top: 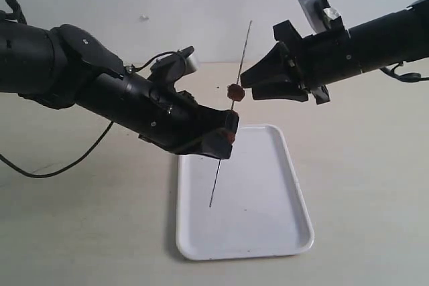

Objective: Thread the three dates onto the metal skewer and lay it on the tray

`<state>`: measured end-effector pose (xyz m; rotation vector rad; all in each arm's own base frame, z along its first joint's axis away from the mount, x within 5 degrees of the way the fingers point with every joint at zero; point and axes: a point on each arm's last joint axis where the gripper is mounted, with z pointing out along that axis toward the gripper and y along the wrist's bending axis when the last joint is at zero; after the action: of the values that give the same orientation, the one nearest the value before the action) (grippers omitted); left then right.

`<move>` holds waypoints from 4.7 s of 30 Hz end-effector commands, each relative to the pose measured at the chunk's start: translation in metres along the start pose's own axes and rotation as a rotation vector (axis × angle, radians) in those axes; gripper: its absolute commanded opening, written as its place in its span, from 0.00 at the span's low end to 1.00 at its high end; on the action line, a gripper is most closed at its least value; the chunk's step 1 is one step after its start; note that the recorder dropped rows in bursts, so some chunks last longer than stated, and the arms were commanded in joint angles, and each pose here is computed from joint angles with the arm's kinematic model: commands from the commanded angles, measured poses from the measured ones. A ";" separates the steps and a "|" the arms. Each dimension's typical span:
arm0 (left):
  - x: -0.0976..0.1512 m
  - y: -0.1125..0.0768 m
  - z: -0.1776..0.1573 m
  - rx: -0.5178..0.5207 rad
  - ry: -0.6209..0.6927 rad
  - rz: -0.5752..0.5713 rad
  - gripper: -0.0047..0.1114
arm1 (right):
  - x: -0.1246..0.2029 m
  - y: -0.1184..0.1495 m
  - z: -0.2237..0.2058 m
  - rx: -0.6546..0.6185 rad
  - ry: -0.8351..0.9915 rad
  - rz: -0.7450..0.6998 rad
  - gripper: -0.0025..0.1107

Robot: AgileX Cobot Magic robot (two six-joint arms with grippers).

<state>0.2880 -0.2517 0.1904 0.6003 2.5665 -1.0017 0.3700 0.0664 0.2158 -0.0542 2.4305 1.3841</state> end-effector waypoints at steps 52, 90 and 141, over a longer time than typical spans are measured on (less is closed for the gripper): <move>0.021 0.001 0.023 0.000 0.188 -0.342 0.40 | 0.010 0.086 -0.122 0.093 -0.250 -0.240 0.34; 0.142 0.007 -0.207 -0.418 -0.943 0.069 0.04 | 0.231 0.031 -0.119 0.610 -0.632 -0.365 0.02; 0.225 0.047 -0.209 -0.640 -1.154 0.209 0.04 | 0.265 0.045 -0.140 0.700 -0.984 -0.541 0.02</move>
<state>0.0883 -0.0151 0.2146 0.0432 1.5589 -0.2316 0.0737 0.0114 0.2354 0.0921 1.7194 0.2095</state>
